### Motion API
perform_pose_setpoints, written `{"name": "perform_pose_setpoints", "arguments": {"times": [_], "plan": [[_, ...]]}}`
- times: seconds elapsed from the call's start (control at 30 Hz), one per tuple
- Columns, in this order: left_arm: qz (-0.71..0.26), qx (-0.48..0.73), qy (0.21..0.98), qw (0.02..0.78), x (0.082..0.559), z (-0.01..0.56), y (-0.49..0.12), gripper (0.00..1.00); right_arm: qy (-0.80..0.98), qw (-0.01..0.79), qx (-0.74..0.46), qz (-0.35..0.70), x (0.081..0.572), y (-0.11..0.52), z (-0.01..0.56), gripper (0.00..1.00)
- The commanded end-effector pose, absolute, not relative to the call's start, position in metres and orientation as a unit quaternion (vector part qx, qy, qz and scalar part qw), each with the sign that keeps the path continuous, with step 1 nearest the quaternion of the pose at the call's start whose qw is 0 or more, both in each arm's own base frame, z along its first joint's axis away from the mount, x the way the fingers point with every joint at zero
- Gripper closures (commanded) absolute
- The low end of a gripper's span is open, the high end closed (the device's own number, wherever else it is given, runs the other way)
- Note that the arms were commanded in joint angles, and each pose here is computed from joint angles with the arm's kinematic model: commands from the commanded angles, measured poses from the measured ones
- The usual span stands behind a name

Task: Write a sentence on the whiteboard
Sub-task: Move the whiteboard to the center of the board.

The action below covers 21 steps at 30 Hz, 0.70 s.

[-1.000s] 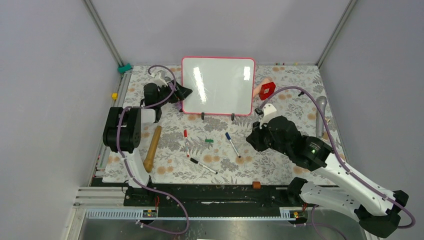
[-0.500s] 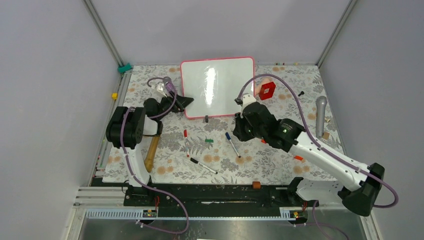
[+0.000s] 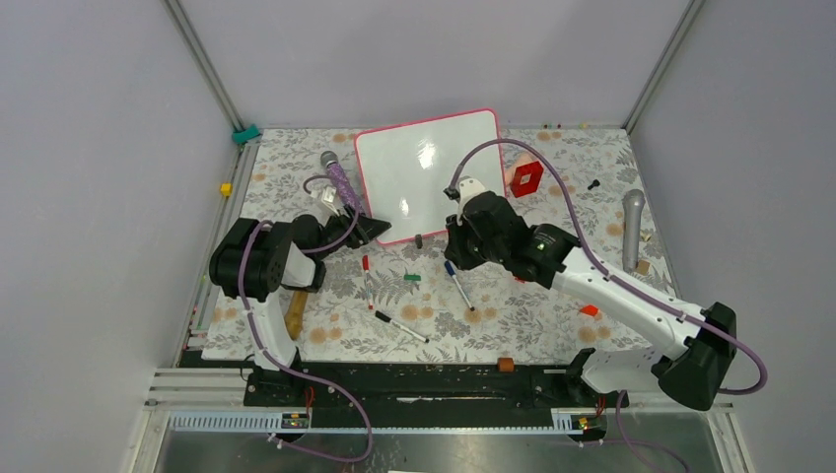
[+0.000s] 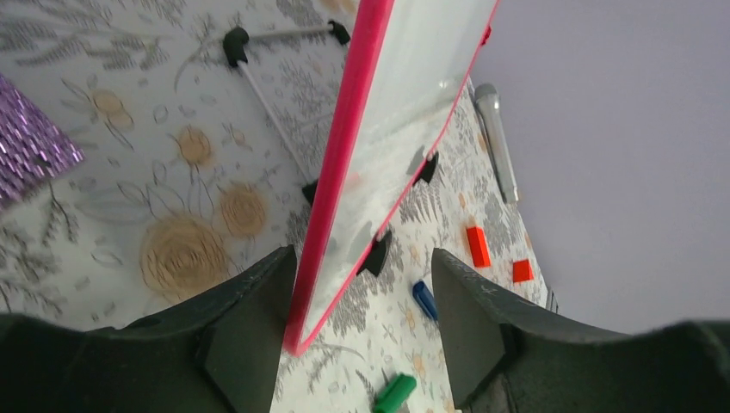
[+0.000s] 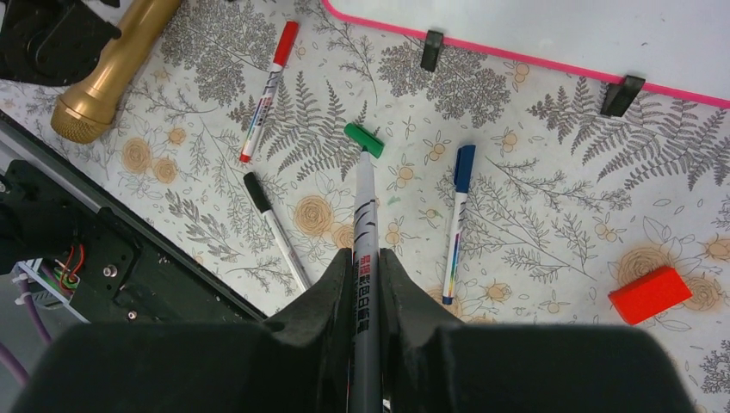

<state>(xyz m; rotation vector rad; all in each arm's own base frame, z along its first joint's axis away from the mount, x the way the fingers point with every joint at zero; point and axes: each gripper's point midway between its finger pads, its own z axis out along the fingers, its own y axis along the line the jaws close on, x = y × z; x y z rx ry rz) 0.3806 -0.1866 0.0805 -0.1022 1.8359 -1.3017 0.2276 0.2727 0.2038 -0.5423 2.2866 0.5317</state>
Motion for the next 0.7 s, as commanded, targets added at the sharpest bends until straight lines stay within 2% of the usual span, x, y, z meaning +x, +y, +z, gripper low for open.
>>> {"name": "perform_pose_setpoints", "arguments": {"times": [0.0, 0.27, 0.67], "plan": [[-0.523, 0.016, 0.720, 0.455, 0.358, 0.101, -0.191, 0.41, 0.860, 0.405, -0.210, 0.228, 0.235, 0.272, 0.232, 1.00], [-0.502, 0.028, 0.742, 0.443, 0.352, 0.095, -0.188, 0.39, 0.859, 0.404, -0.218, 0.227, 0.226, 0.260, 0.228, 1.00], [-0.478, 0.046, 0.776, 0.408, 0.377, 0.083, -0.190, 0.68, 0.857, 0.409, -0.220, 0.226, 0.210, 0.240, 0.227, 1.00]]}}
